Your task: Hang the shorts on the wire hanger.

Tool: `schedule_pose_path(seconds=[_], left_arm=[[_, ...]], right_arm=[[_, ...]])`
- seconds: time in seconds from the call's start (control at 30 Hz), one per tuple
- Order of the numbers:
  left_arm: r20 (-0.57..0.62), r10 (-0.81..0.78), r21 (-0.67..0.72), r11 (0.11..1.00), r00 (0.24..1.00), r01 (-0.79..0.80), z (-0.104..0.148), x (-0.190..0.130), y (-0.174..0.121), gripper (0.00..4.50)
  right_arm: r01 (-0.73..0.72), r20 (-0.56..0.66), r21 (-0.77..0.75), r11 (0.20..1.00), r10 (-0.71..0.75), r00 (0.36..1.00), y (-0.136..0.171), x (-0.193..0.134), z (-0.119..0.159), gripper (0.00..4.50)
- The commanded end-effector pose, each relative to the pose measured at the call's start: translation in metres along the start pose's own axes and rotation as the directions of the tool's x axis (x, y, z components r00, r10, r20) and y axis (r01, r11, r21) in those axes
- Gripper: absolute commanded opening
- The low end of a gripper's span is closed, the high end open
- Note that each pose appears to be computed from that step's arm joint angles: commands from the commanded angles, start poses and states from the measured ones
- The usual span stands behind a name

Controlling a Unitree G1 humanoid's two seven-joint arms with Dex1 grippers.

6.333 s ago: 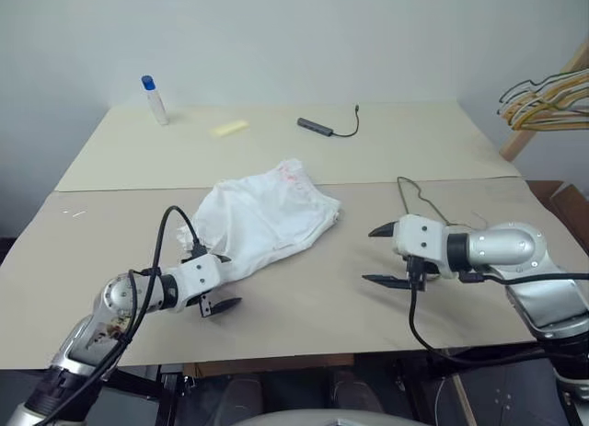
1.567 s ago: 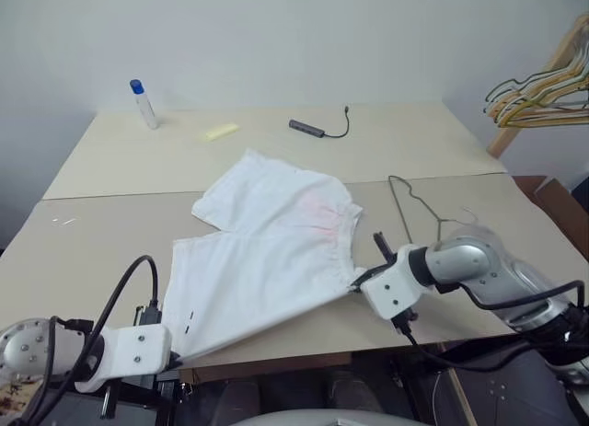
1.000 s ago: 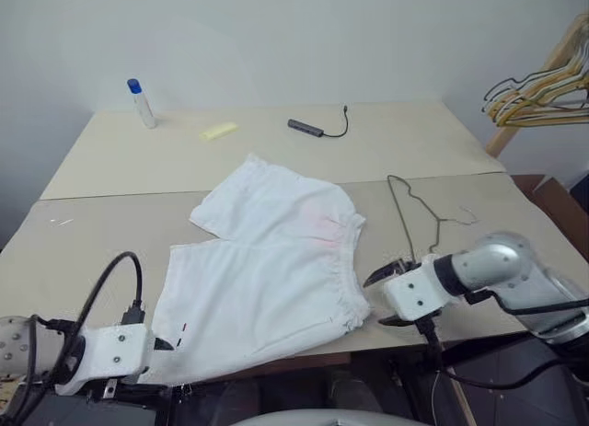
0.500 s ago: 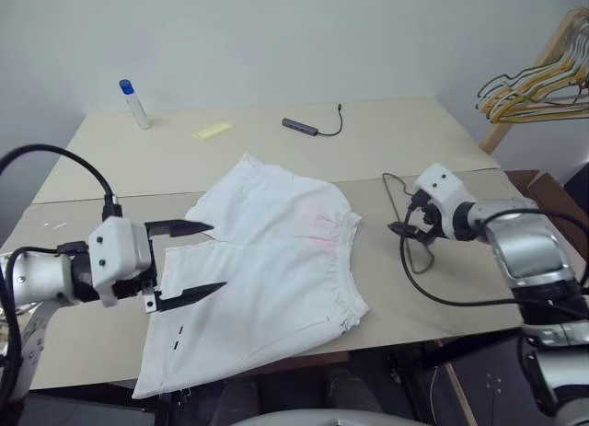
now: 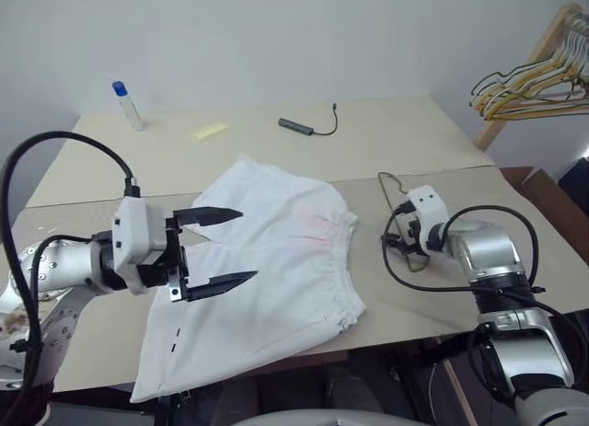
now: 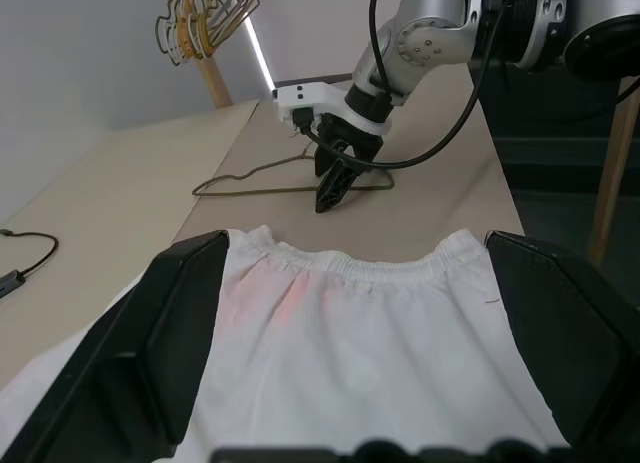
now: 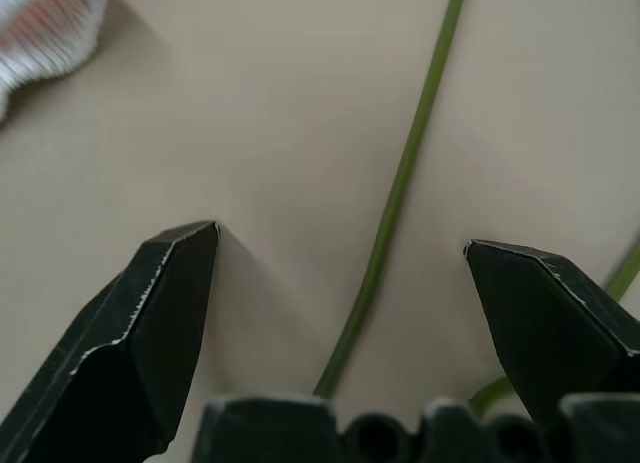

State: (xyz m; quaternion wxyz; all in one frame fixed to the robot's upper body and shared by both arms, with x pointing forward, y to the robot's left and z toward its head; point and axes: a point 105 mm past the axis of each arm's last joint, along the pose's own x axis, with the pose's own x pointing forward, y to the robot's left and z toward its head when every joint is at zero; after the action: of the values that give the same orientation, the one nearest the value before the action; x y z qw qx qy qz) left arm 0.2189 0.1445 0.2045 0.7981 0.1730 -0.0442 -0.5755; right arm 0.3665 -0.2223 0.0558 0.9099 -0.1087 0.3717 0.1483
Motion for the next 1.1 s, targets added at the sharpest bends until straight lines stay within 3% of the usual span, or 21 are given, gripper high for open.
schedule_pose_path(seconds=[0.03, 0.2, 0.47, 0.6, 0.8, 0.97, 1.1], left_arm=[[0.009, -0.016, 0.034, 0.999, 1.000, 0.016, 0.004, 0.001, 0.002, 4.50], [0.003, -0.034, 0.037, 0.999, 0.999, 0.034, 0.001, 0.003, 0.001, 4.50], [-0.063, -0.025, 0.053, 0.998, 0.998, 0.028, -0.010, 0.002, 0.002, 4.50], [-0.110, 0.000, 0.058, 0.998, 0.994, 0.006, -0.017, 0.001, 0.004, 4.50], [-0.208, 0.204, 0.032, 0.979, 0.957, -0.202, -0.042, 0.006, 0.036, 4.50], [-0.150, 0.331, -0.231, 0.905, 0.932, -0.358, -0.045, 0.021, 0.062, 4.50], [-0.007, 0.322, -0.526, 0.804, 0.947, -0.278, -0.035, 0.038, 0.062, 4.50]], right_arm=[[-0.025, -0.023, 0.057, 0.998, 0.026, 0.999, -0.001, 0.000, -0.002, 4.15], [-0.023, -0.082, 0.079, 0.997, 0.030, 0.996, 0.002, 0.006, -0.017, 2.62], [0.038, -0.147, -0.017, 0.999, -0.040, 0.988, -0.002, 0.012, -0.033, 0.03], [0.057, -0.136, -0.042, 0.997, -0.063, 0.989, -0.003, 0.014, -0.030, 0.03], [0.149, 0.138, -0.008, 0.989, -0.146, 0.980, -0.013, -0.003, 0.027, 0.03], [0.130, 0.355, -0.050, 0.990, -0.104, 0.929, 0.003, -0.032, 0.069, 0.03], [0.141, 0.530, -0.243, 0.960, 0.010, 0.848, 0.036, -0.057, 0.091, 0.03]])
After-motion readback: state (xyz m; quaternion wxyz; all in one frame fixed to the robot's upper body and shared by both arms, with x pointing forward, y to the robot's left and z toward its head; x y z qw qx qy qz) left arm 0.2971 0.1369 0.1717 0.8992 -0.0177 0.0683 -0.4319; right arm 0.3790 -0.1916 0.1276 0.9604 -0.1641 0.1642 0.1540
